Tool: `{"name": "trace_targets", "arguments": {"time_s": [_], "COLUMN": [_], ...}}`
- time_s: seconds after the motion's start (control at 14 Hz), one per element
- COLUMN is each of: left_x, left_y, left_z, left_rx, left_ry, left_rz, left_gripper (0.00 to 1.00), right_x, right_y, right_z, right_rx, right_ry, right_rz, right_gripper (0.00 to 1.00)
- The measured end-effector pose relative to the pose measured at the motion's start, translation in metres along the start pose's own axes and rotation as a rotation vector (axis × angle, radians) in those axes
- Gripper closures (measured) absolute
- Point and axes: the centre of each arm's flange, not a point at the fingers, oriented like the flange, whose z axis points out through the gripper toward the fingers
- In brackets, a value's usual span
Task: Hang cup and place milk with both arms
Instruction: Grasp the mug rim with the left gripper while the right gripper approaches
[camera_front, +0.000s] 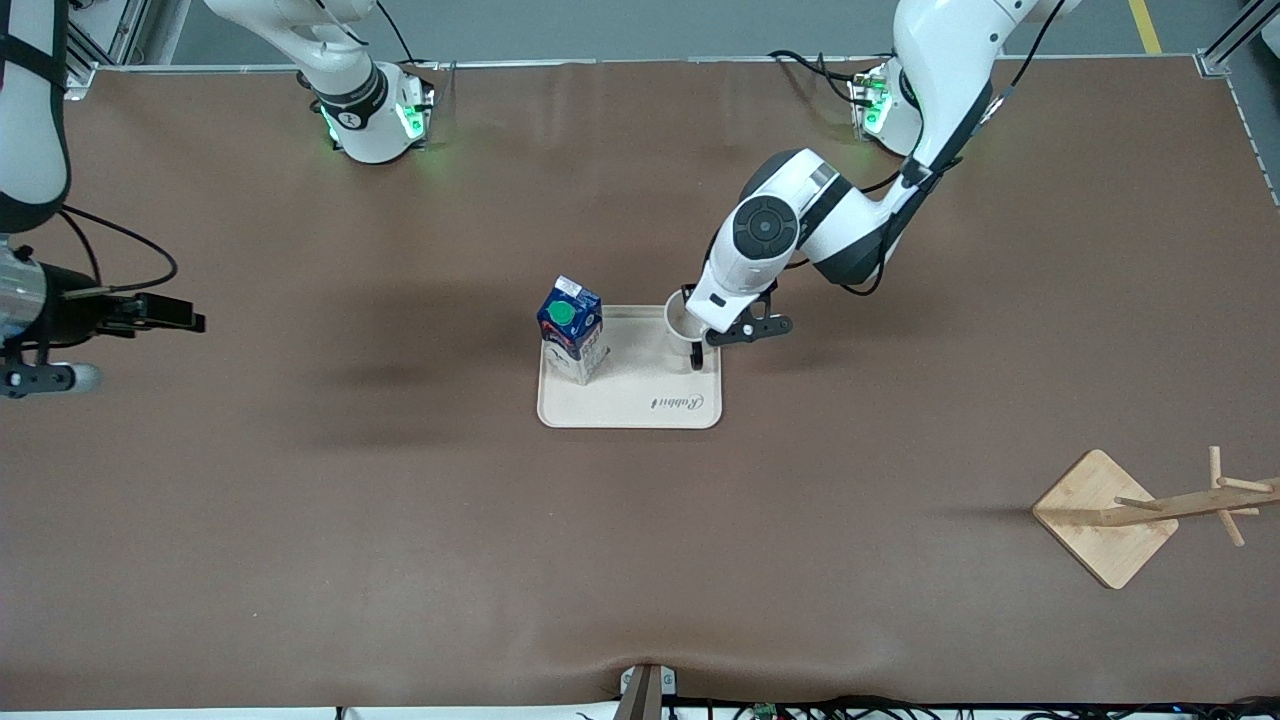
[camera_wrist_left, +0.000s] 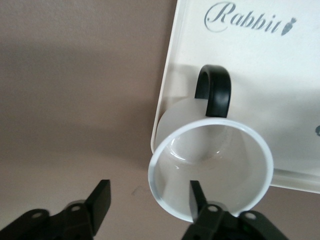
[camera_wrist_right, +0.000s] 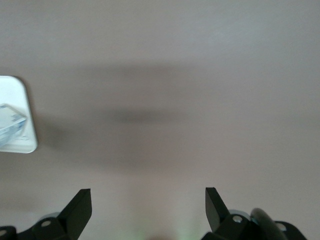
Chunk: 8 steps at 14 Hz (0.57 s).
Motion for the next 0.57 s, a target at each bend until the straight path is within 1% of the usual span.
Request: {"name": "trace_targets", "arguments": {"time_s": [0.07, 0.14, 0.21, 0.29, 0.36, 0.43, 0.5, 0.57], "left_x": [0.000, 0.000, 0.000, 0.001, 0.001, 0.002, 0.002, 0.004], "left_y": [0.000, 0.000, 0.000, 0.001, 0.001, 0.002, 0.002, 0.002], "left_z": [0.003, 0.005, 0.008, 0.010, 0.011, 0.013, 0.014, 0.014], "left_rx": [0.002, 0.003, 0.003, 0.000, -0.004, -0.007, -0.010, -0.016], "left_ry": [-0.004, -0.008, -0.011, -0.011, -0.011, -0.010, -0.009, -0.007], "left_rz": [0.000, 0.000, 0.000, 0.000, 0.000, 0.000, -0.001, -0.003], "left_gripper": [0.39, 0.40, 0.45, 0.57, 0.62, 0.63, 0.71, 0.83], "right_x": [0.001, 0.002, 0.004, 0.005, 0.006, 0.007, 0.007, 0.007], "right_y": [-0.004, -0.012, -0.026, -0.045, -0.066, -0.085, -0.101, -0.110], "right_z": [0.004, 0.007, 0.009, 0.011, 0.014, 0.017, 0.019, 0.020], "right_rx": [0.013, 0.017, 0.015, 0.008, -0.001, -0.009, -0.016, -0.020], "right_ry": [-0.006, -0.010, -0.014, -0.017, -0.018, -0.018, -0.018, -0.017], "right_rz": [0.012, 0.025, 0.044, 0.065, 0.078, 0.082, 0.083, 0.087], "right_gripper": [0.00, 0.00, 0.00, 0.00, 0.00, 0.00, 0.00, 0.00]}}
